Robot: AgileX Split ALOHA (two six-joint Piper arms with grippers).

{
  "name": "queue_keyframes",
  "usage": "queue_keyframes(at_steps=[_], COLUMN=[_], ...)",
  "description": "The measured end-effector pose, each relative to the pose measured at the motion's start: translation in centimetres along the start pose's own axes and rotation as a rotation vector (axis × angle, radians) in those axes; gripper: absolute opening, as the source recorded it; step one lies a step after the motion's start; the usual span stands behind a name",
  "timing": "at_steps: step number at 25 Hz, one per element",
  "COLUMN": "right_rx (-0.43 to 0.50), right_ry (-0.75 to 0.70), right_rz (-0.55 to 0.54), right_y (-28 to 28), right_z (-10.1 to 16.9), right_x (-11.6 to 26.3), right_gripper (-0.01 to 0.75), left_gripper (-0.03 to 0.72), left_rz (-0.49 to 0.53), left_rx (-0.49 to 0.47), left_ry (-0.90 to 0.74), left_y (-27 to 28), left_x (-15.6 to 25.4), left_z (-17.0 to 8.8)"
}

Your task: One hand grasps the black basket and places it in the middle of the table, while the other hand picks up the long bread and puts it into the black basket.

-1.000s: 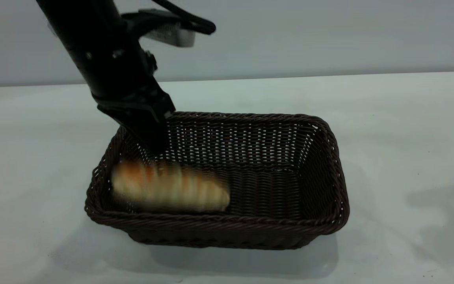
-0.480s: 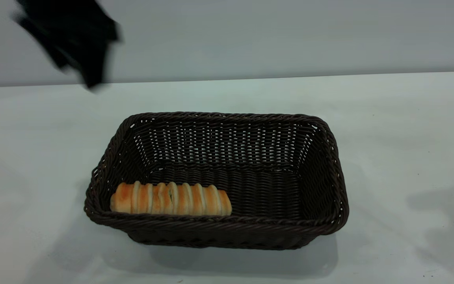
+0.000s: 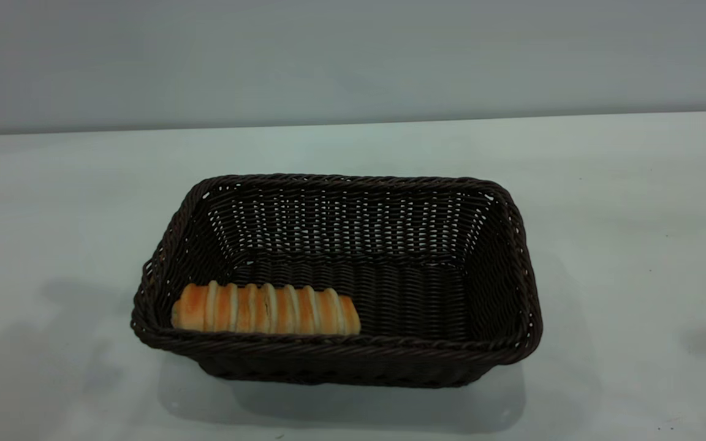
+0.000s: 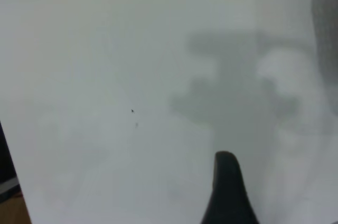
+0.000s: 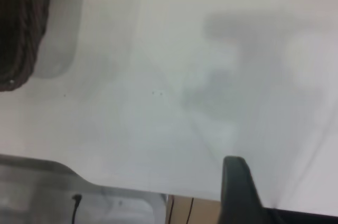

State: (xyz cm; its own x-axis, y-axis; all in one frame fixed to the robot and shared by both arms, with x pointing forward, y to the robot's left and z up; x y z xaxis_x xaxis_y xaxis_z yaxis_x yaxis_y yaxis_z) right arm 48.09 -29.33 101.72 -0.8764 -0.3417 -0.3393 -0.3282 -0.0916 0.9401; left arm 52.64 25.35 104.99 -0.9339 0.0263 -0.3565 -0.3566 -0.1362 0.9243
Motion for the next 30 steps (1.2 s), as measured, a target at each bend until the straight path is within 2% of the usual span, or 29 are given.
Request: queue_keyframes(at_steps=[12, 21, 25, 30], right_rx=[0.011, -0.003, 0.009, 0.082], right_ry=[0.041, 0.093, 0.097, 0.155], right_rz=[-0.150, -0.253, -0.321, -0.436], right_y=[6.7, 6.3, 5.8, 6.7], right_z=[3.2, 6.4, 7.4, 8.1], right_x=[4.3, 10.1, 12.2, 14.1], right_gripper=[0.474, 0.474, 0.474, 0.474], left_gripper=[0.558, 0.557, 0.557, 0.557], left_rz=[-0.146, -0.358, -0.393, -0.427], left_rx=[0.120, 0.176, 0.185, 0.194], left_ry=[0.076, 0.119, 0.126, 0.135], left_y=[4.3, 6.6, 6.3, 5.5], left_x=[9.4, 15.5, 17.3, 19.5], left_z=[2.2, 4.2, 4.5, 4.9])
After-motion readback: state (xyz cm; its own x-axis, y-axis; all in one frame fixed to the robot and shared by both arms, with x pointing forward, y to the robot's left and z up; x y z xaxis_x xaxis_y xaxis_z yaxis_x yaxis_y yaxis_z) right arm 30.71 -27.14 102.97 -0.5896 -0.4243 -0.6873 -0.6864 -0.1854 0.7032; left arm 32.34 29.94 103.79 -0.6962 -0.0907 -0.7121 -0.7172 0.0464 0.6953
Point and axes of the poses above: a point on each arm's last joint axis where the gripper is mounted, y pointing back along that axis away from the gripper, z along the wrist's bending axis when the last joint is at zero, x = y × z, the point moved 5 cm from there along -y, pointing out along that axis toward the gripper, and after that the axes turned 14 degrees about y, right-handed, at the moved point
